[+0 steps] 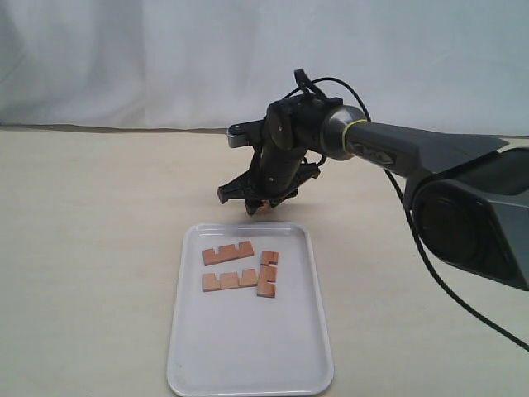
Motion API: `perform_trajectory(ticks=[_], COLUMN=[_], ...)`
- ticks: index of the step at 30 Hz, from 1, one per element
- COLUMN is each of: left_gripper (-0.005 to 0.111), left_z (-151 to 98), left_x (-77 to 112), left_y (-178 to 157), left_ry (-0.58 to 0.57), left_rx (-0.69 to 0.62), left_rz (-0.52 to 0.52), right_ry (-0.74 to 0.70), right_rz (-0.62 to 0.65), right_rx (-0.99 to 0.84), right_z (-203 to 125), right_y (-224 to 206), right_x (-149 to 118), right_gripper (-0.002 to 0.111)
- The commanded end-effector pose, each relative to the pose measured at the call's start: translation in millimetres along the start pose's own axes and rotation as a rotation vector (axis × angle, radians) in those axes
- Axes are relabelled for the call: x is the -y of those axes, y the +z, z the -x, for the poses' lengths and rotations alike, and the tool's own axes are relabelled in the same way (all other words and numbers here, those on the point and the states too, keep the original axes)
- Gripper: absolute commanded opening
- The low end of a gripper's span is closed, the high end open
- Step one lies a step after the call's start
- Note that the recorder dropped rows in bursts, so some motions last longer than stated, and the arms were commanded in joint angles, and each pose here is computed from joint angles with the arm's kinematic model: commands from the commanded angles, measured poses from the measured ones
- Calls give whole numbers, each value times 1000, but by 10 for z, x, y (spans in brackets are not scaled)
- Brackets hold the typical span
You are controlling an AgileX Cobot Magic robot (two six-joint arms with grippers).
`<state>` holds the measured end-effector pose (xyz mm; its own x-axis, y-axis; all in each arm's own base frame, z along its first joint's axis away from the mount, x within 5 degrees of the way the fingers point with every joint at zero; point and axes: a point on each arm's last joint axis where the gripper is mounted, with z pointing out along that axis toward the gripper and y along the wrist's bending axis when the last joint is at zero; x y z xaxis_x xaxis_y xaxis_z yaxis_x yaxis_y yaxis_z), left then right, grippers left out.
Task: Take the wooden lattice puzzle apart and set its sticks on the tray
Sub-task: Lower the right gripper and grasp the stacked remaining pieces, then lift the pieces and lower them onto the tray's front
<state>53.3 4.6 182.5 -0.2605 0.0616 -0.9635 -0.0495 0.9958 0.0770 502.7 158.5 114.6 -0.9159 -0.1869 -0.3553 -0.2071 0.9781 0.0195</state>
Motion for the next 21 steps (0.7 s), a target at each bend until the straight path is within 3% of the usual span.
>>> perform_trajectory(ticks=[1,5,13,18,21], left_gripper=[0,0,0,0,0], left_z=[9,9,9,9,9], left_x=[1,1,1,1,1], left_y=[0,0,0,0,0], left_ry=[-2,-2,-2,-2,-2], left_rx=[16,16,16,16,16], left_rz=[0,0,0,0,0], right_ry=[-11,-25,-138,-242,-271], right_rz=[-28,-38,-19,119,114], right_rx=[-13,2,44,-29,-29], right_z=[-32,12,140,-216,-483], right_y=[90,-46,-765,-870,-904], right_x=[53,61,33,-57,-24], right_gripper=[35,4,4,4,4])
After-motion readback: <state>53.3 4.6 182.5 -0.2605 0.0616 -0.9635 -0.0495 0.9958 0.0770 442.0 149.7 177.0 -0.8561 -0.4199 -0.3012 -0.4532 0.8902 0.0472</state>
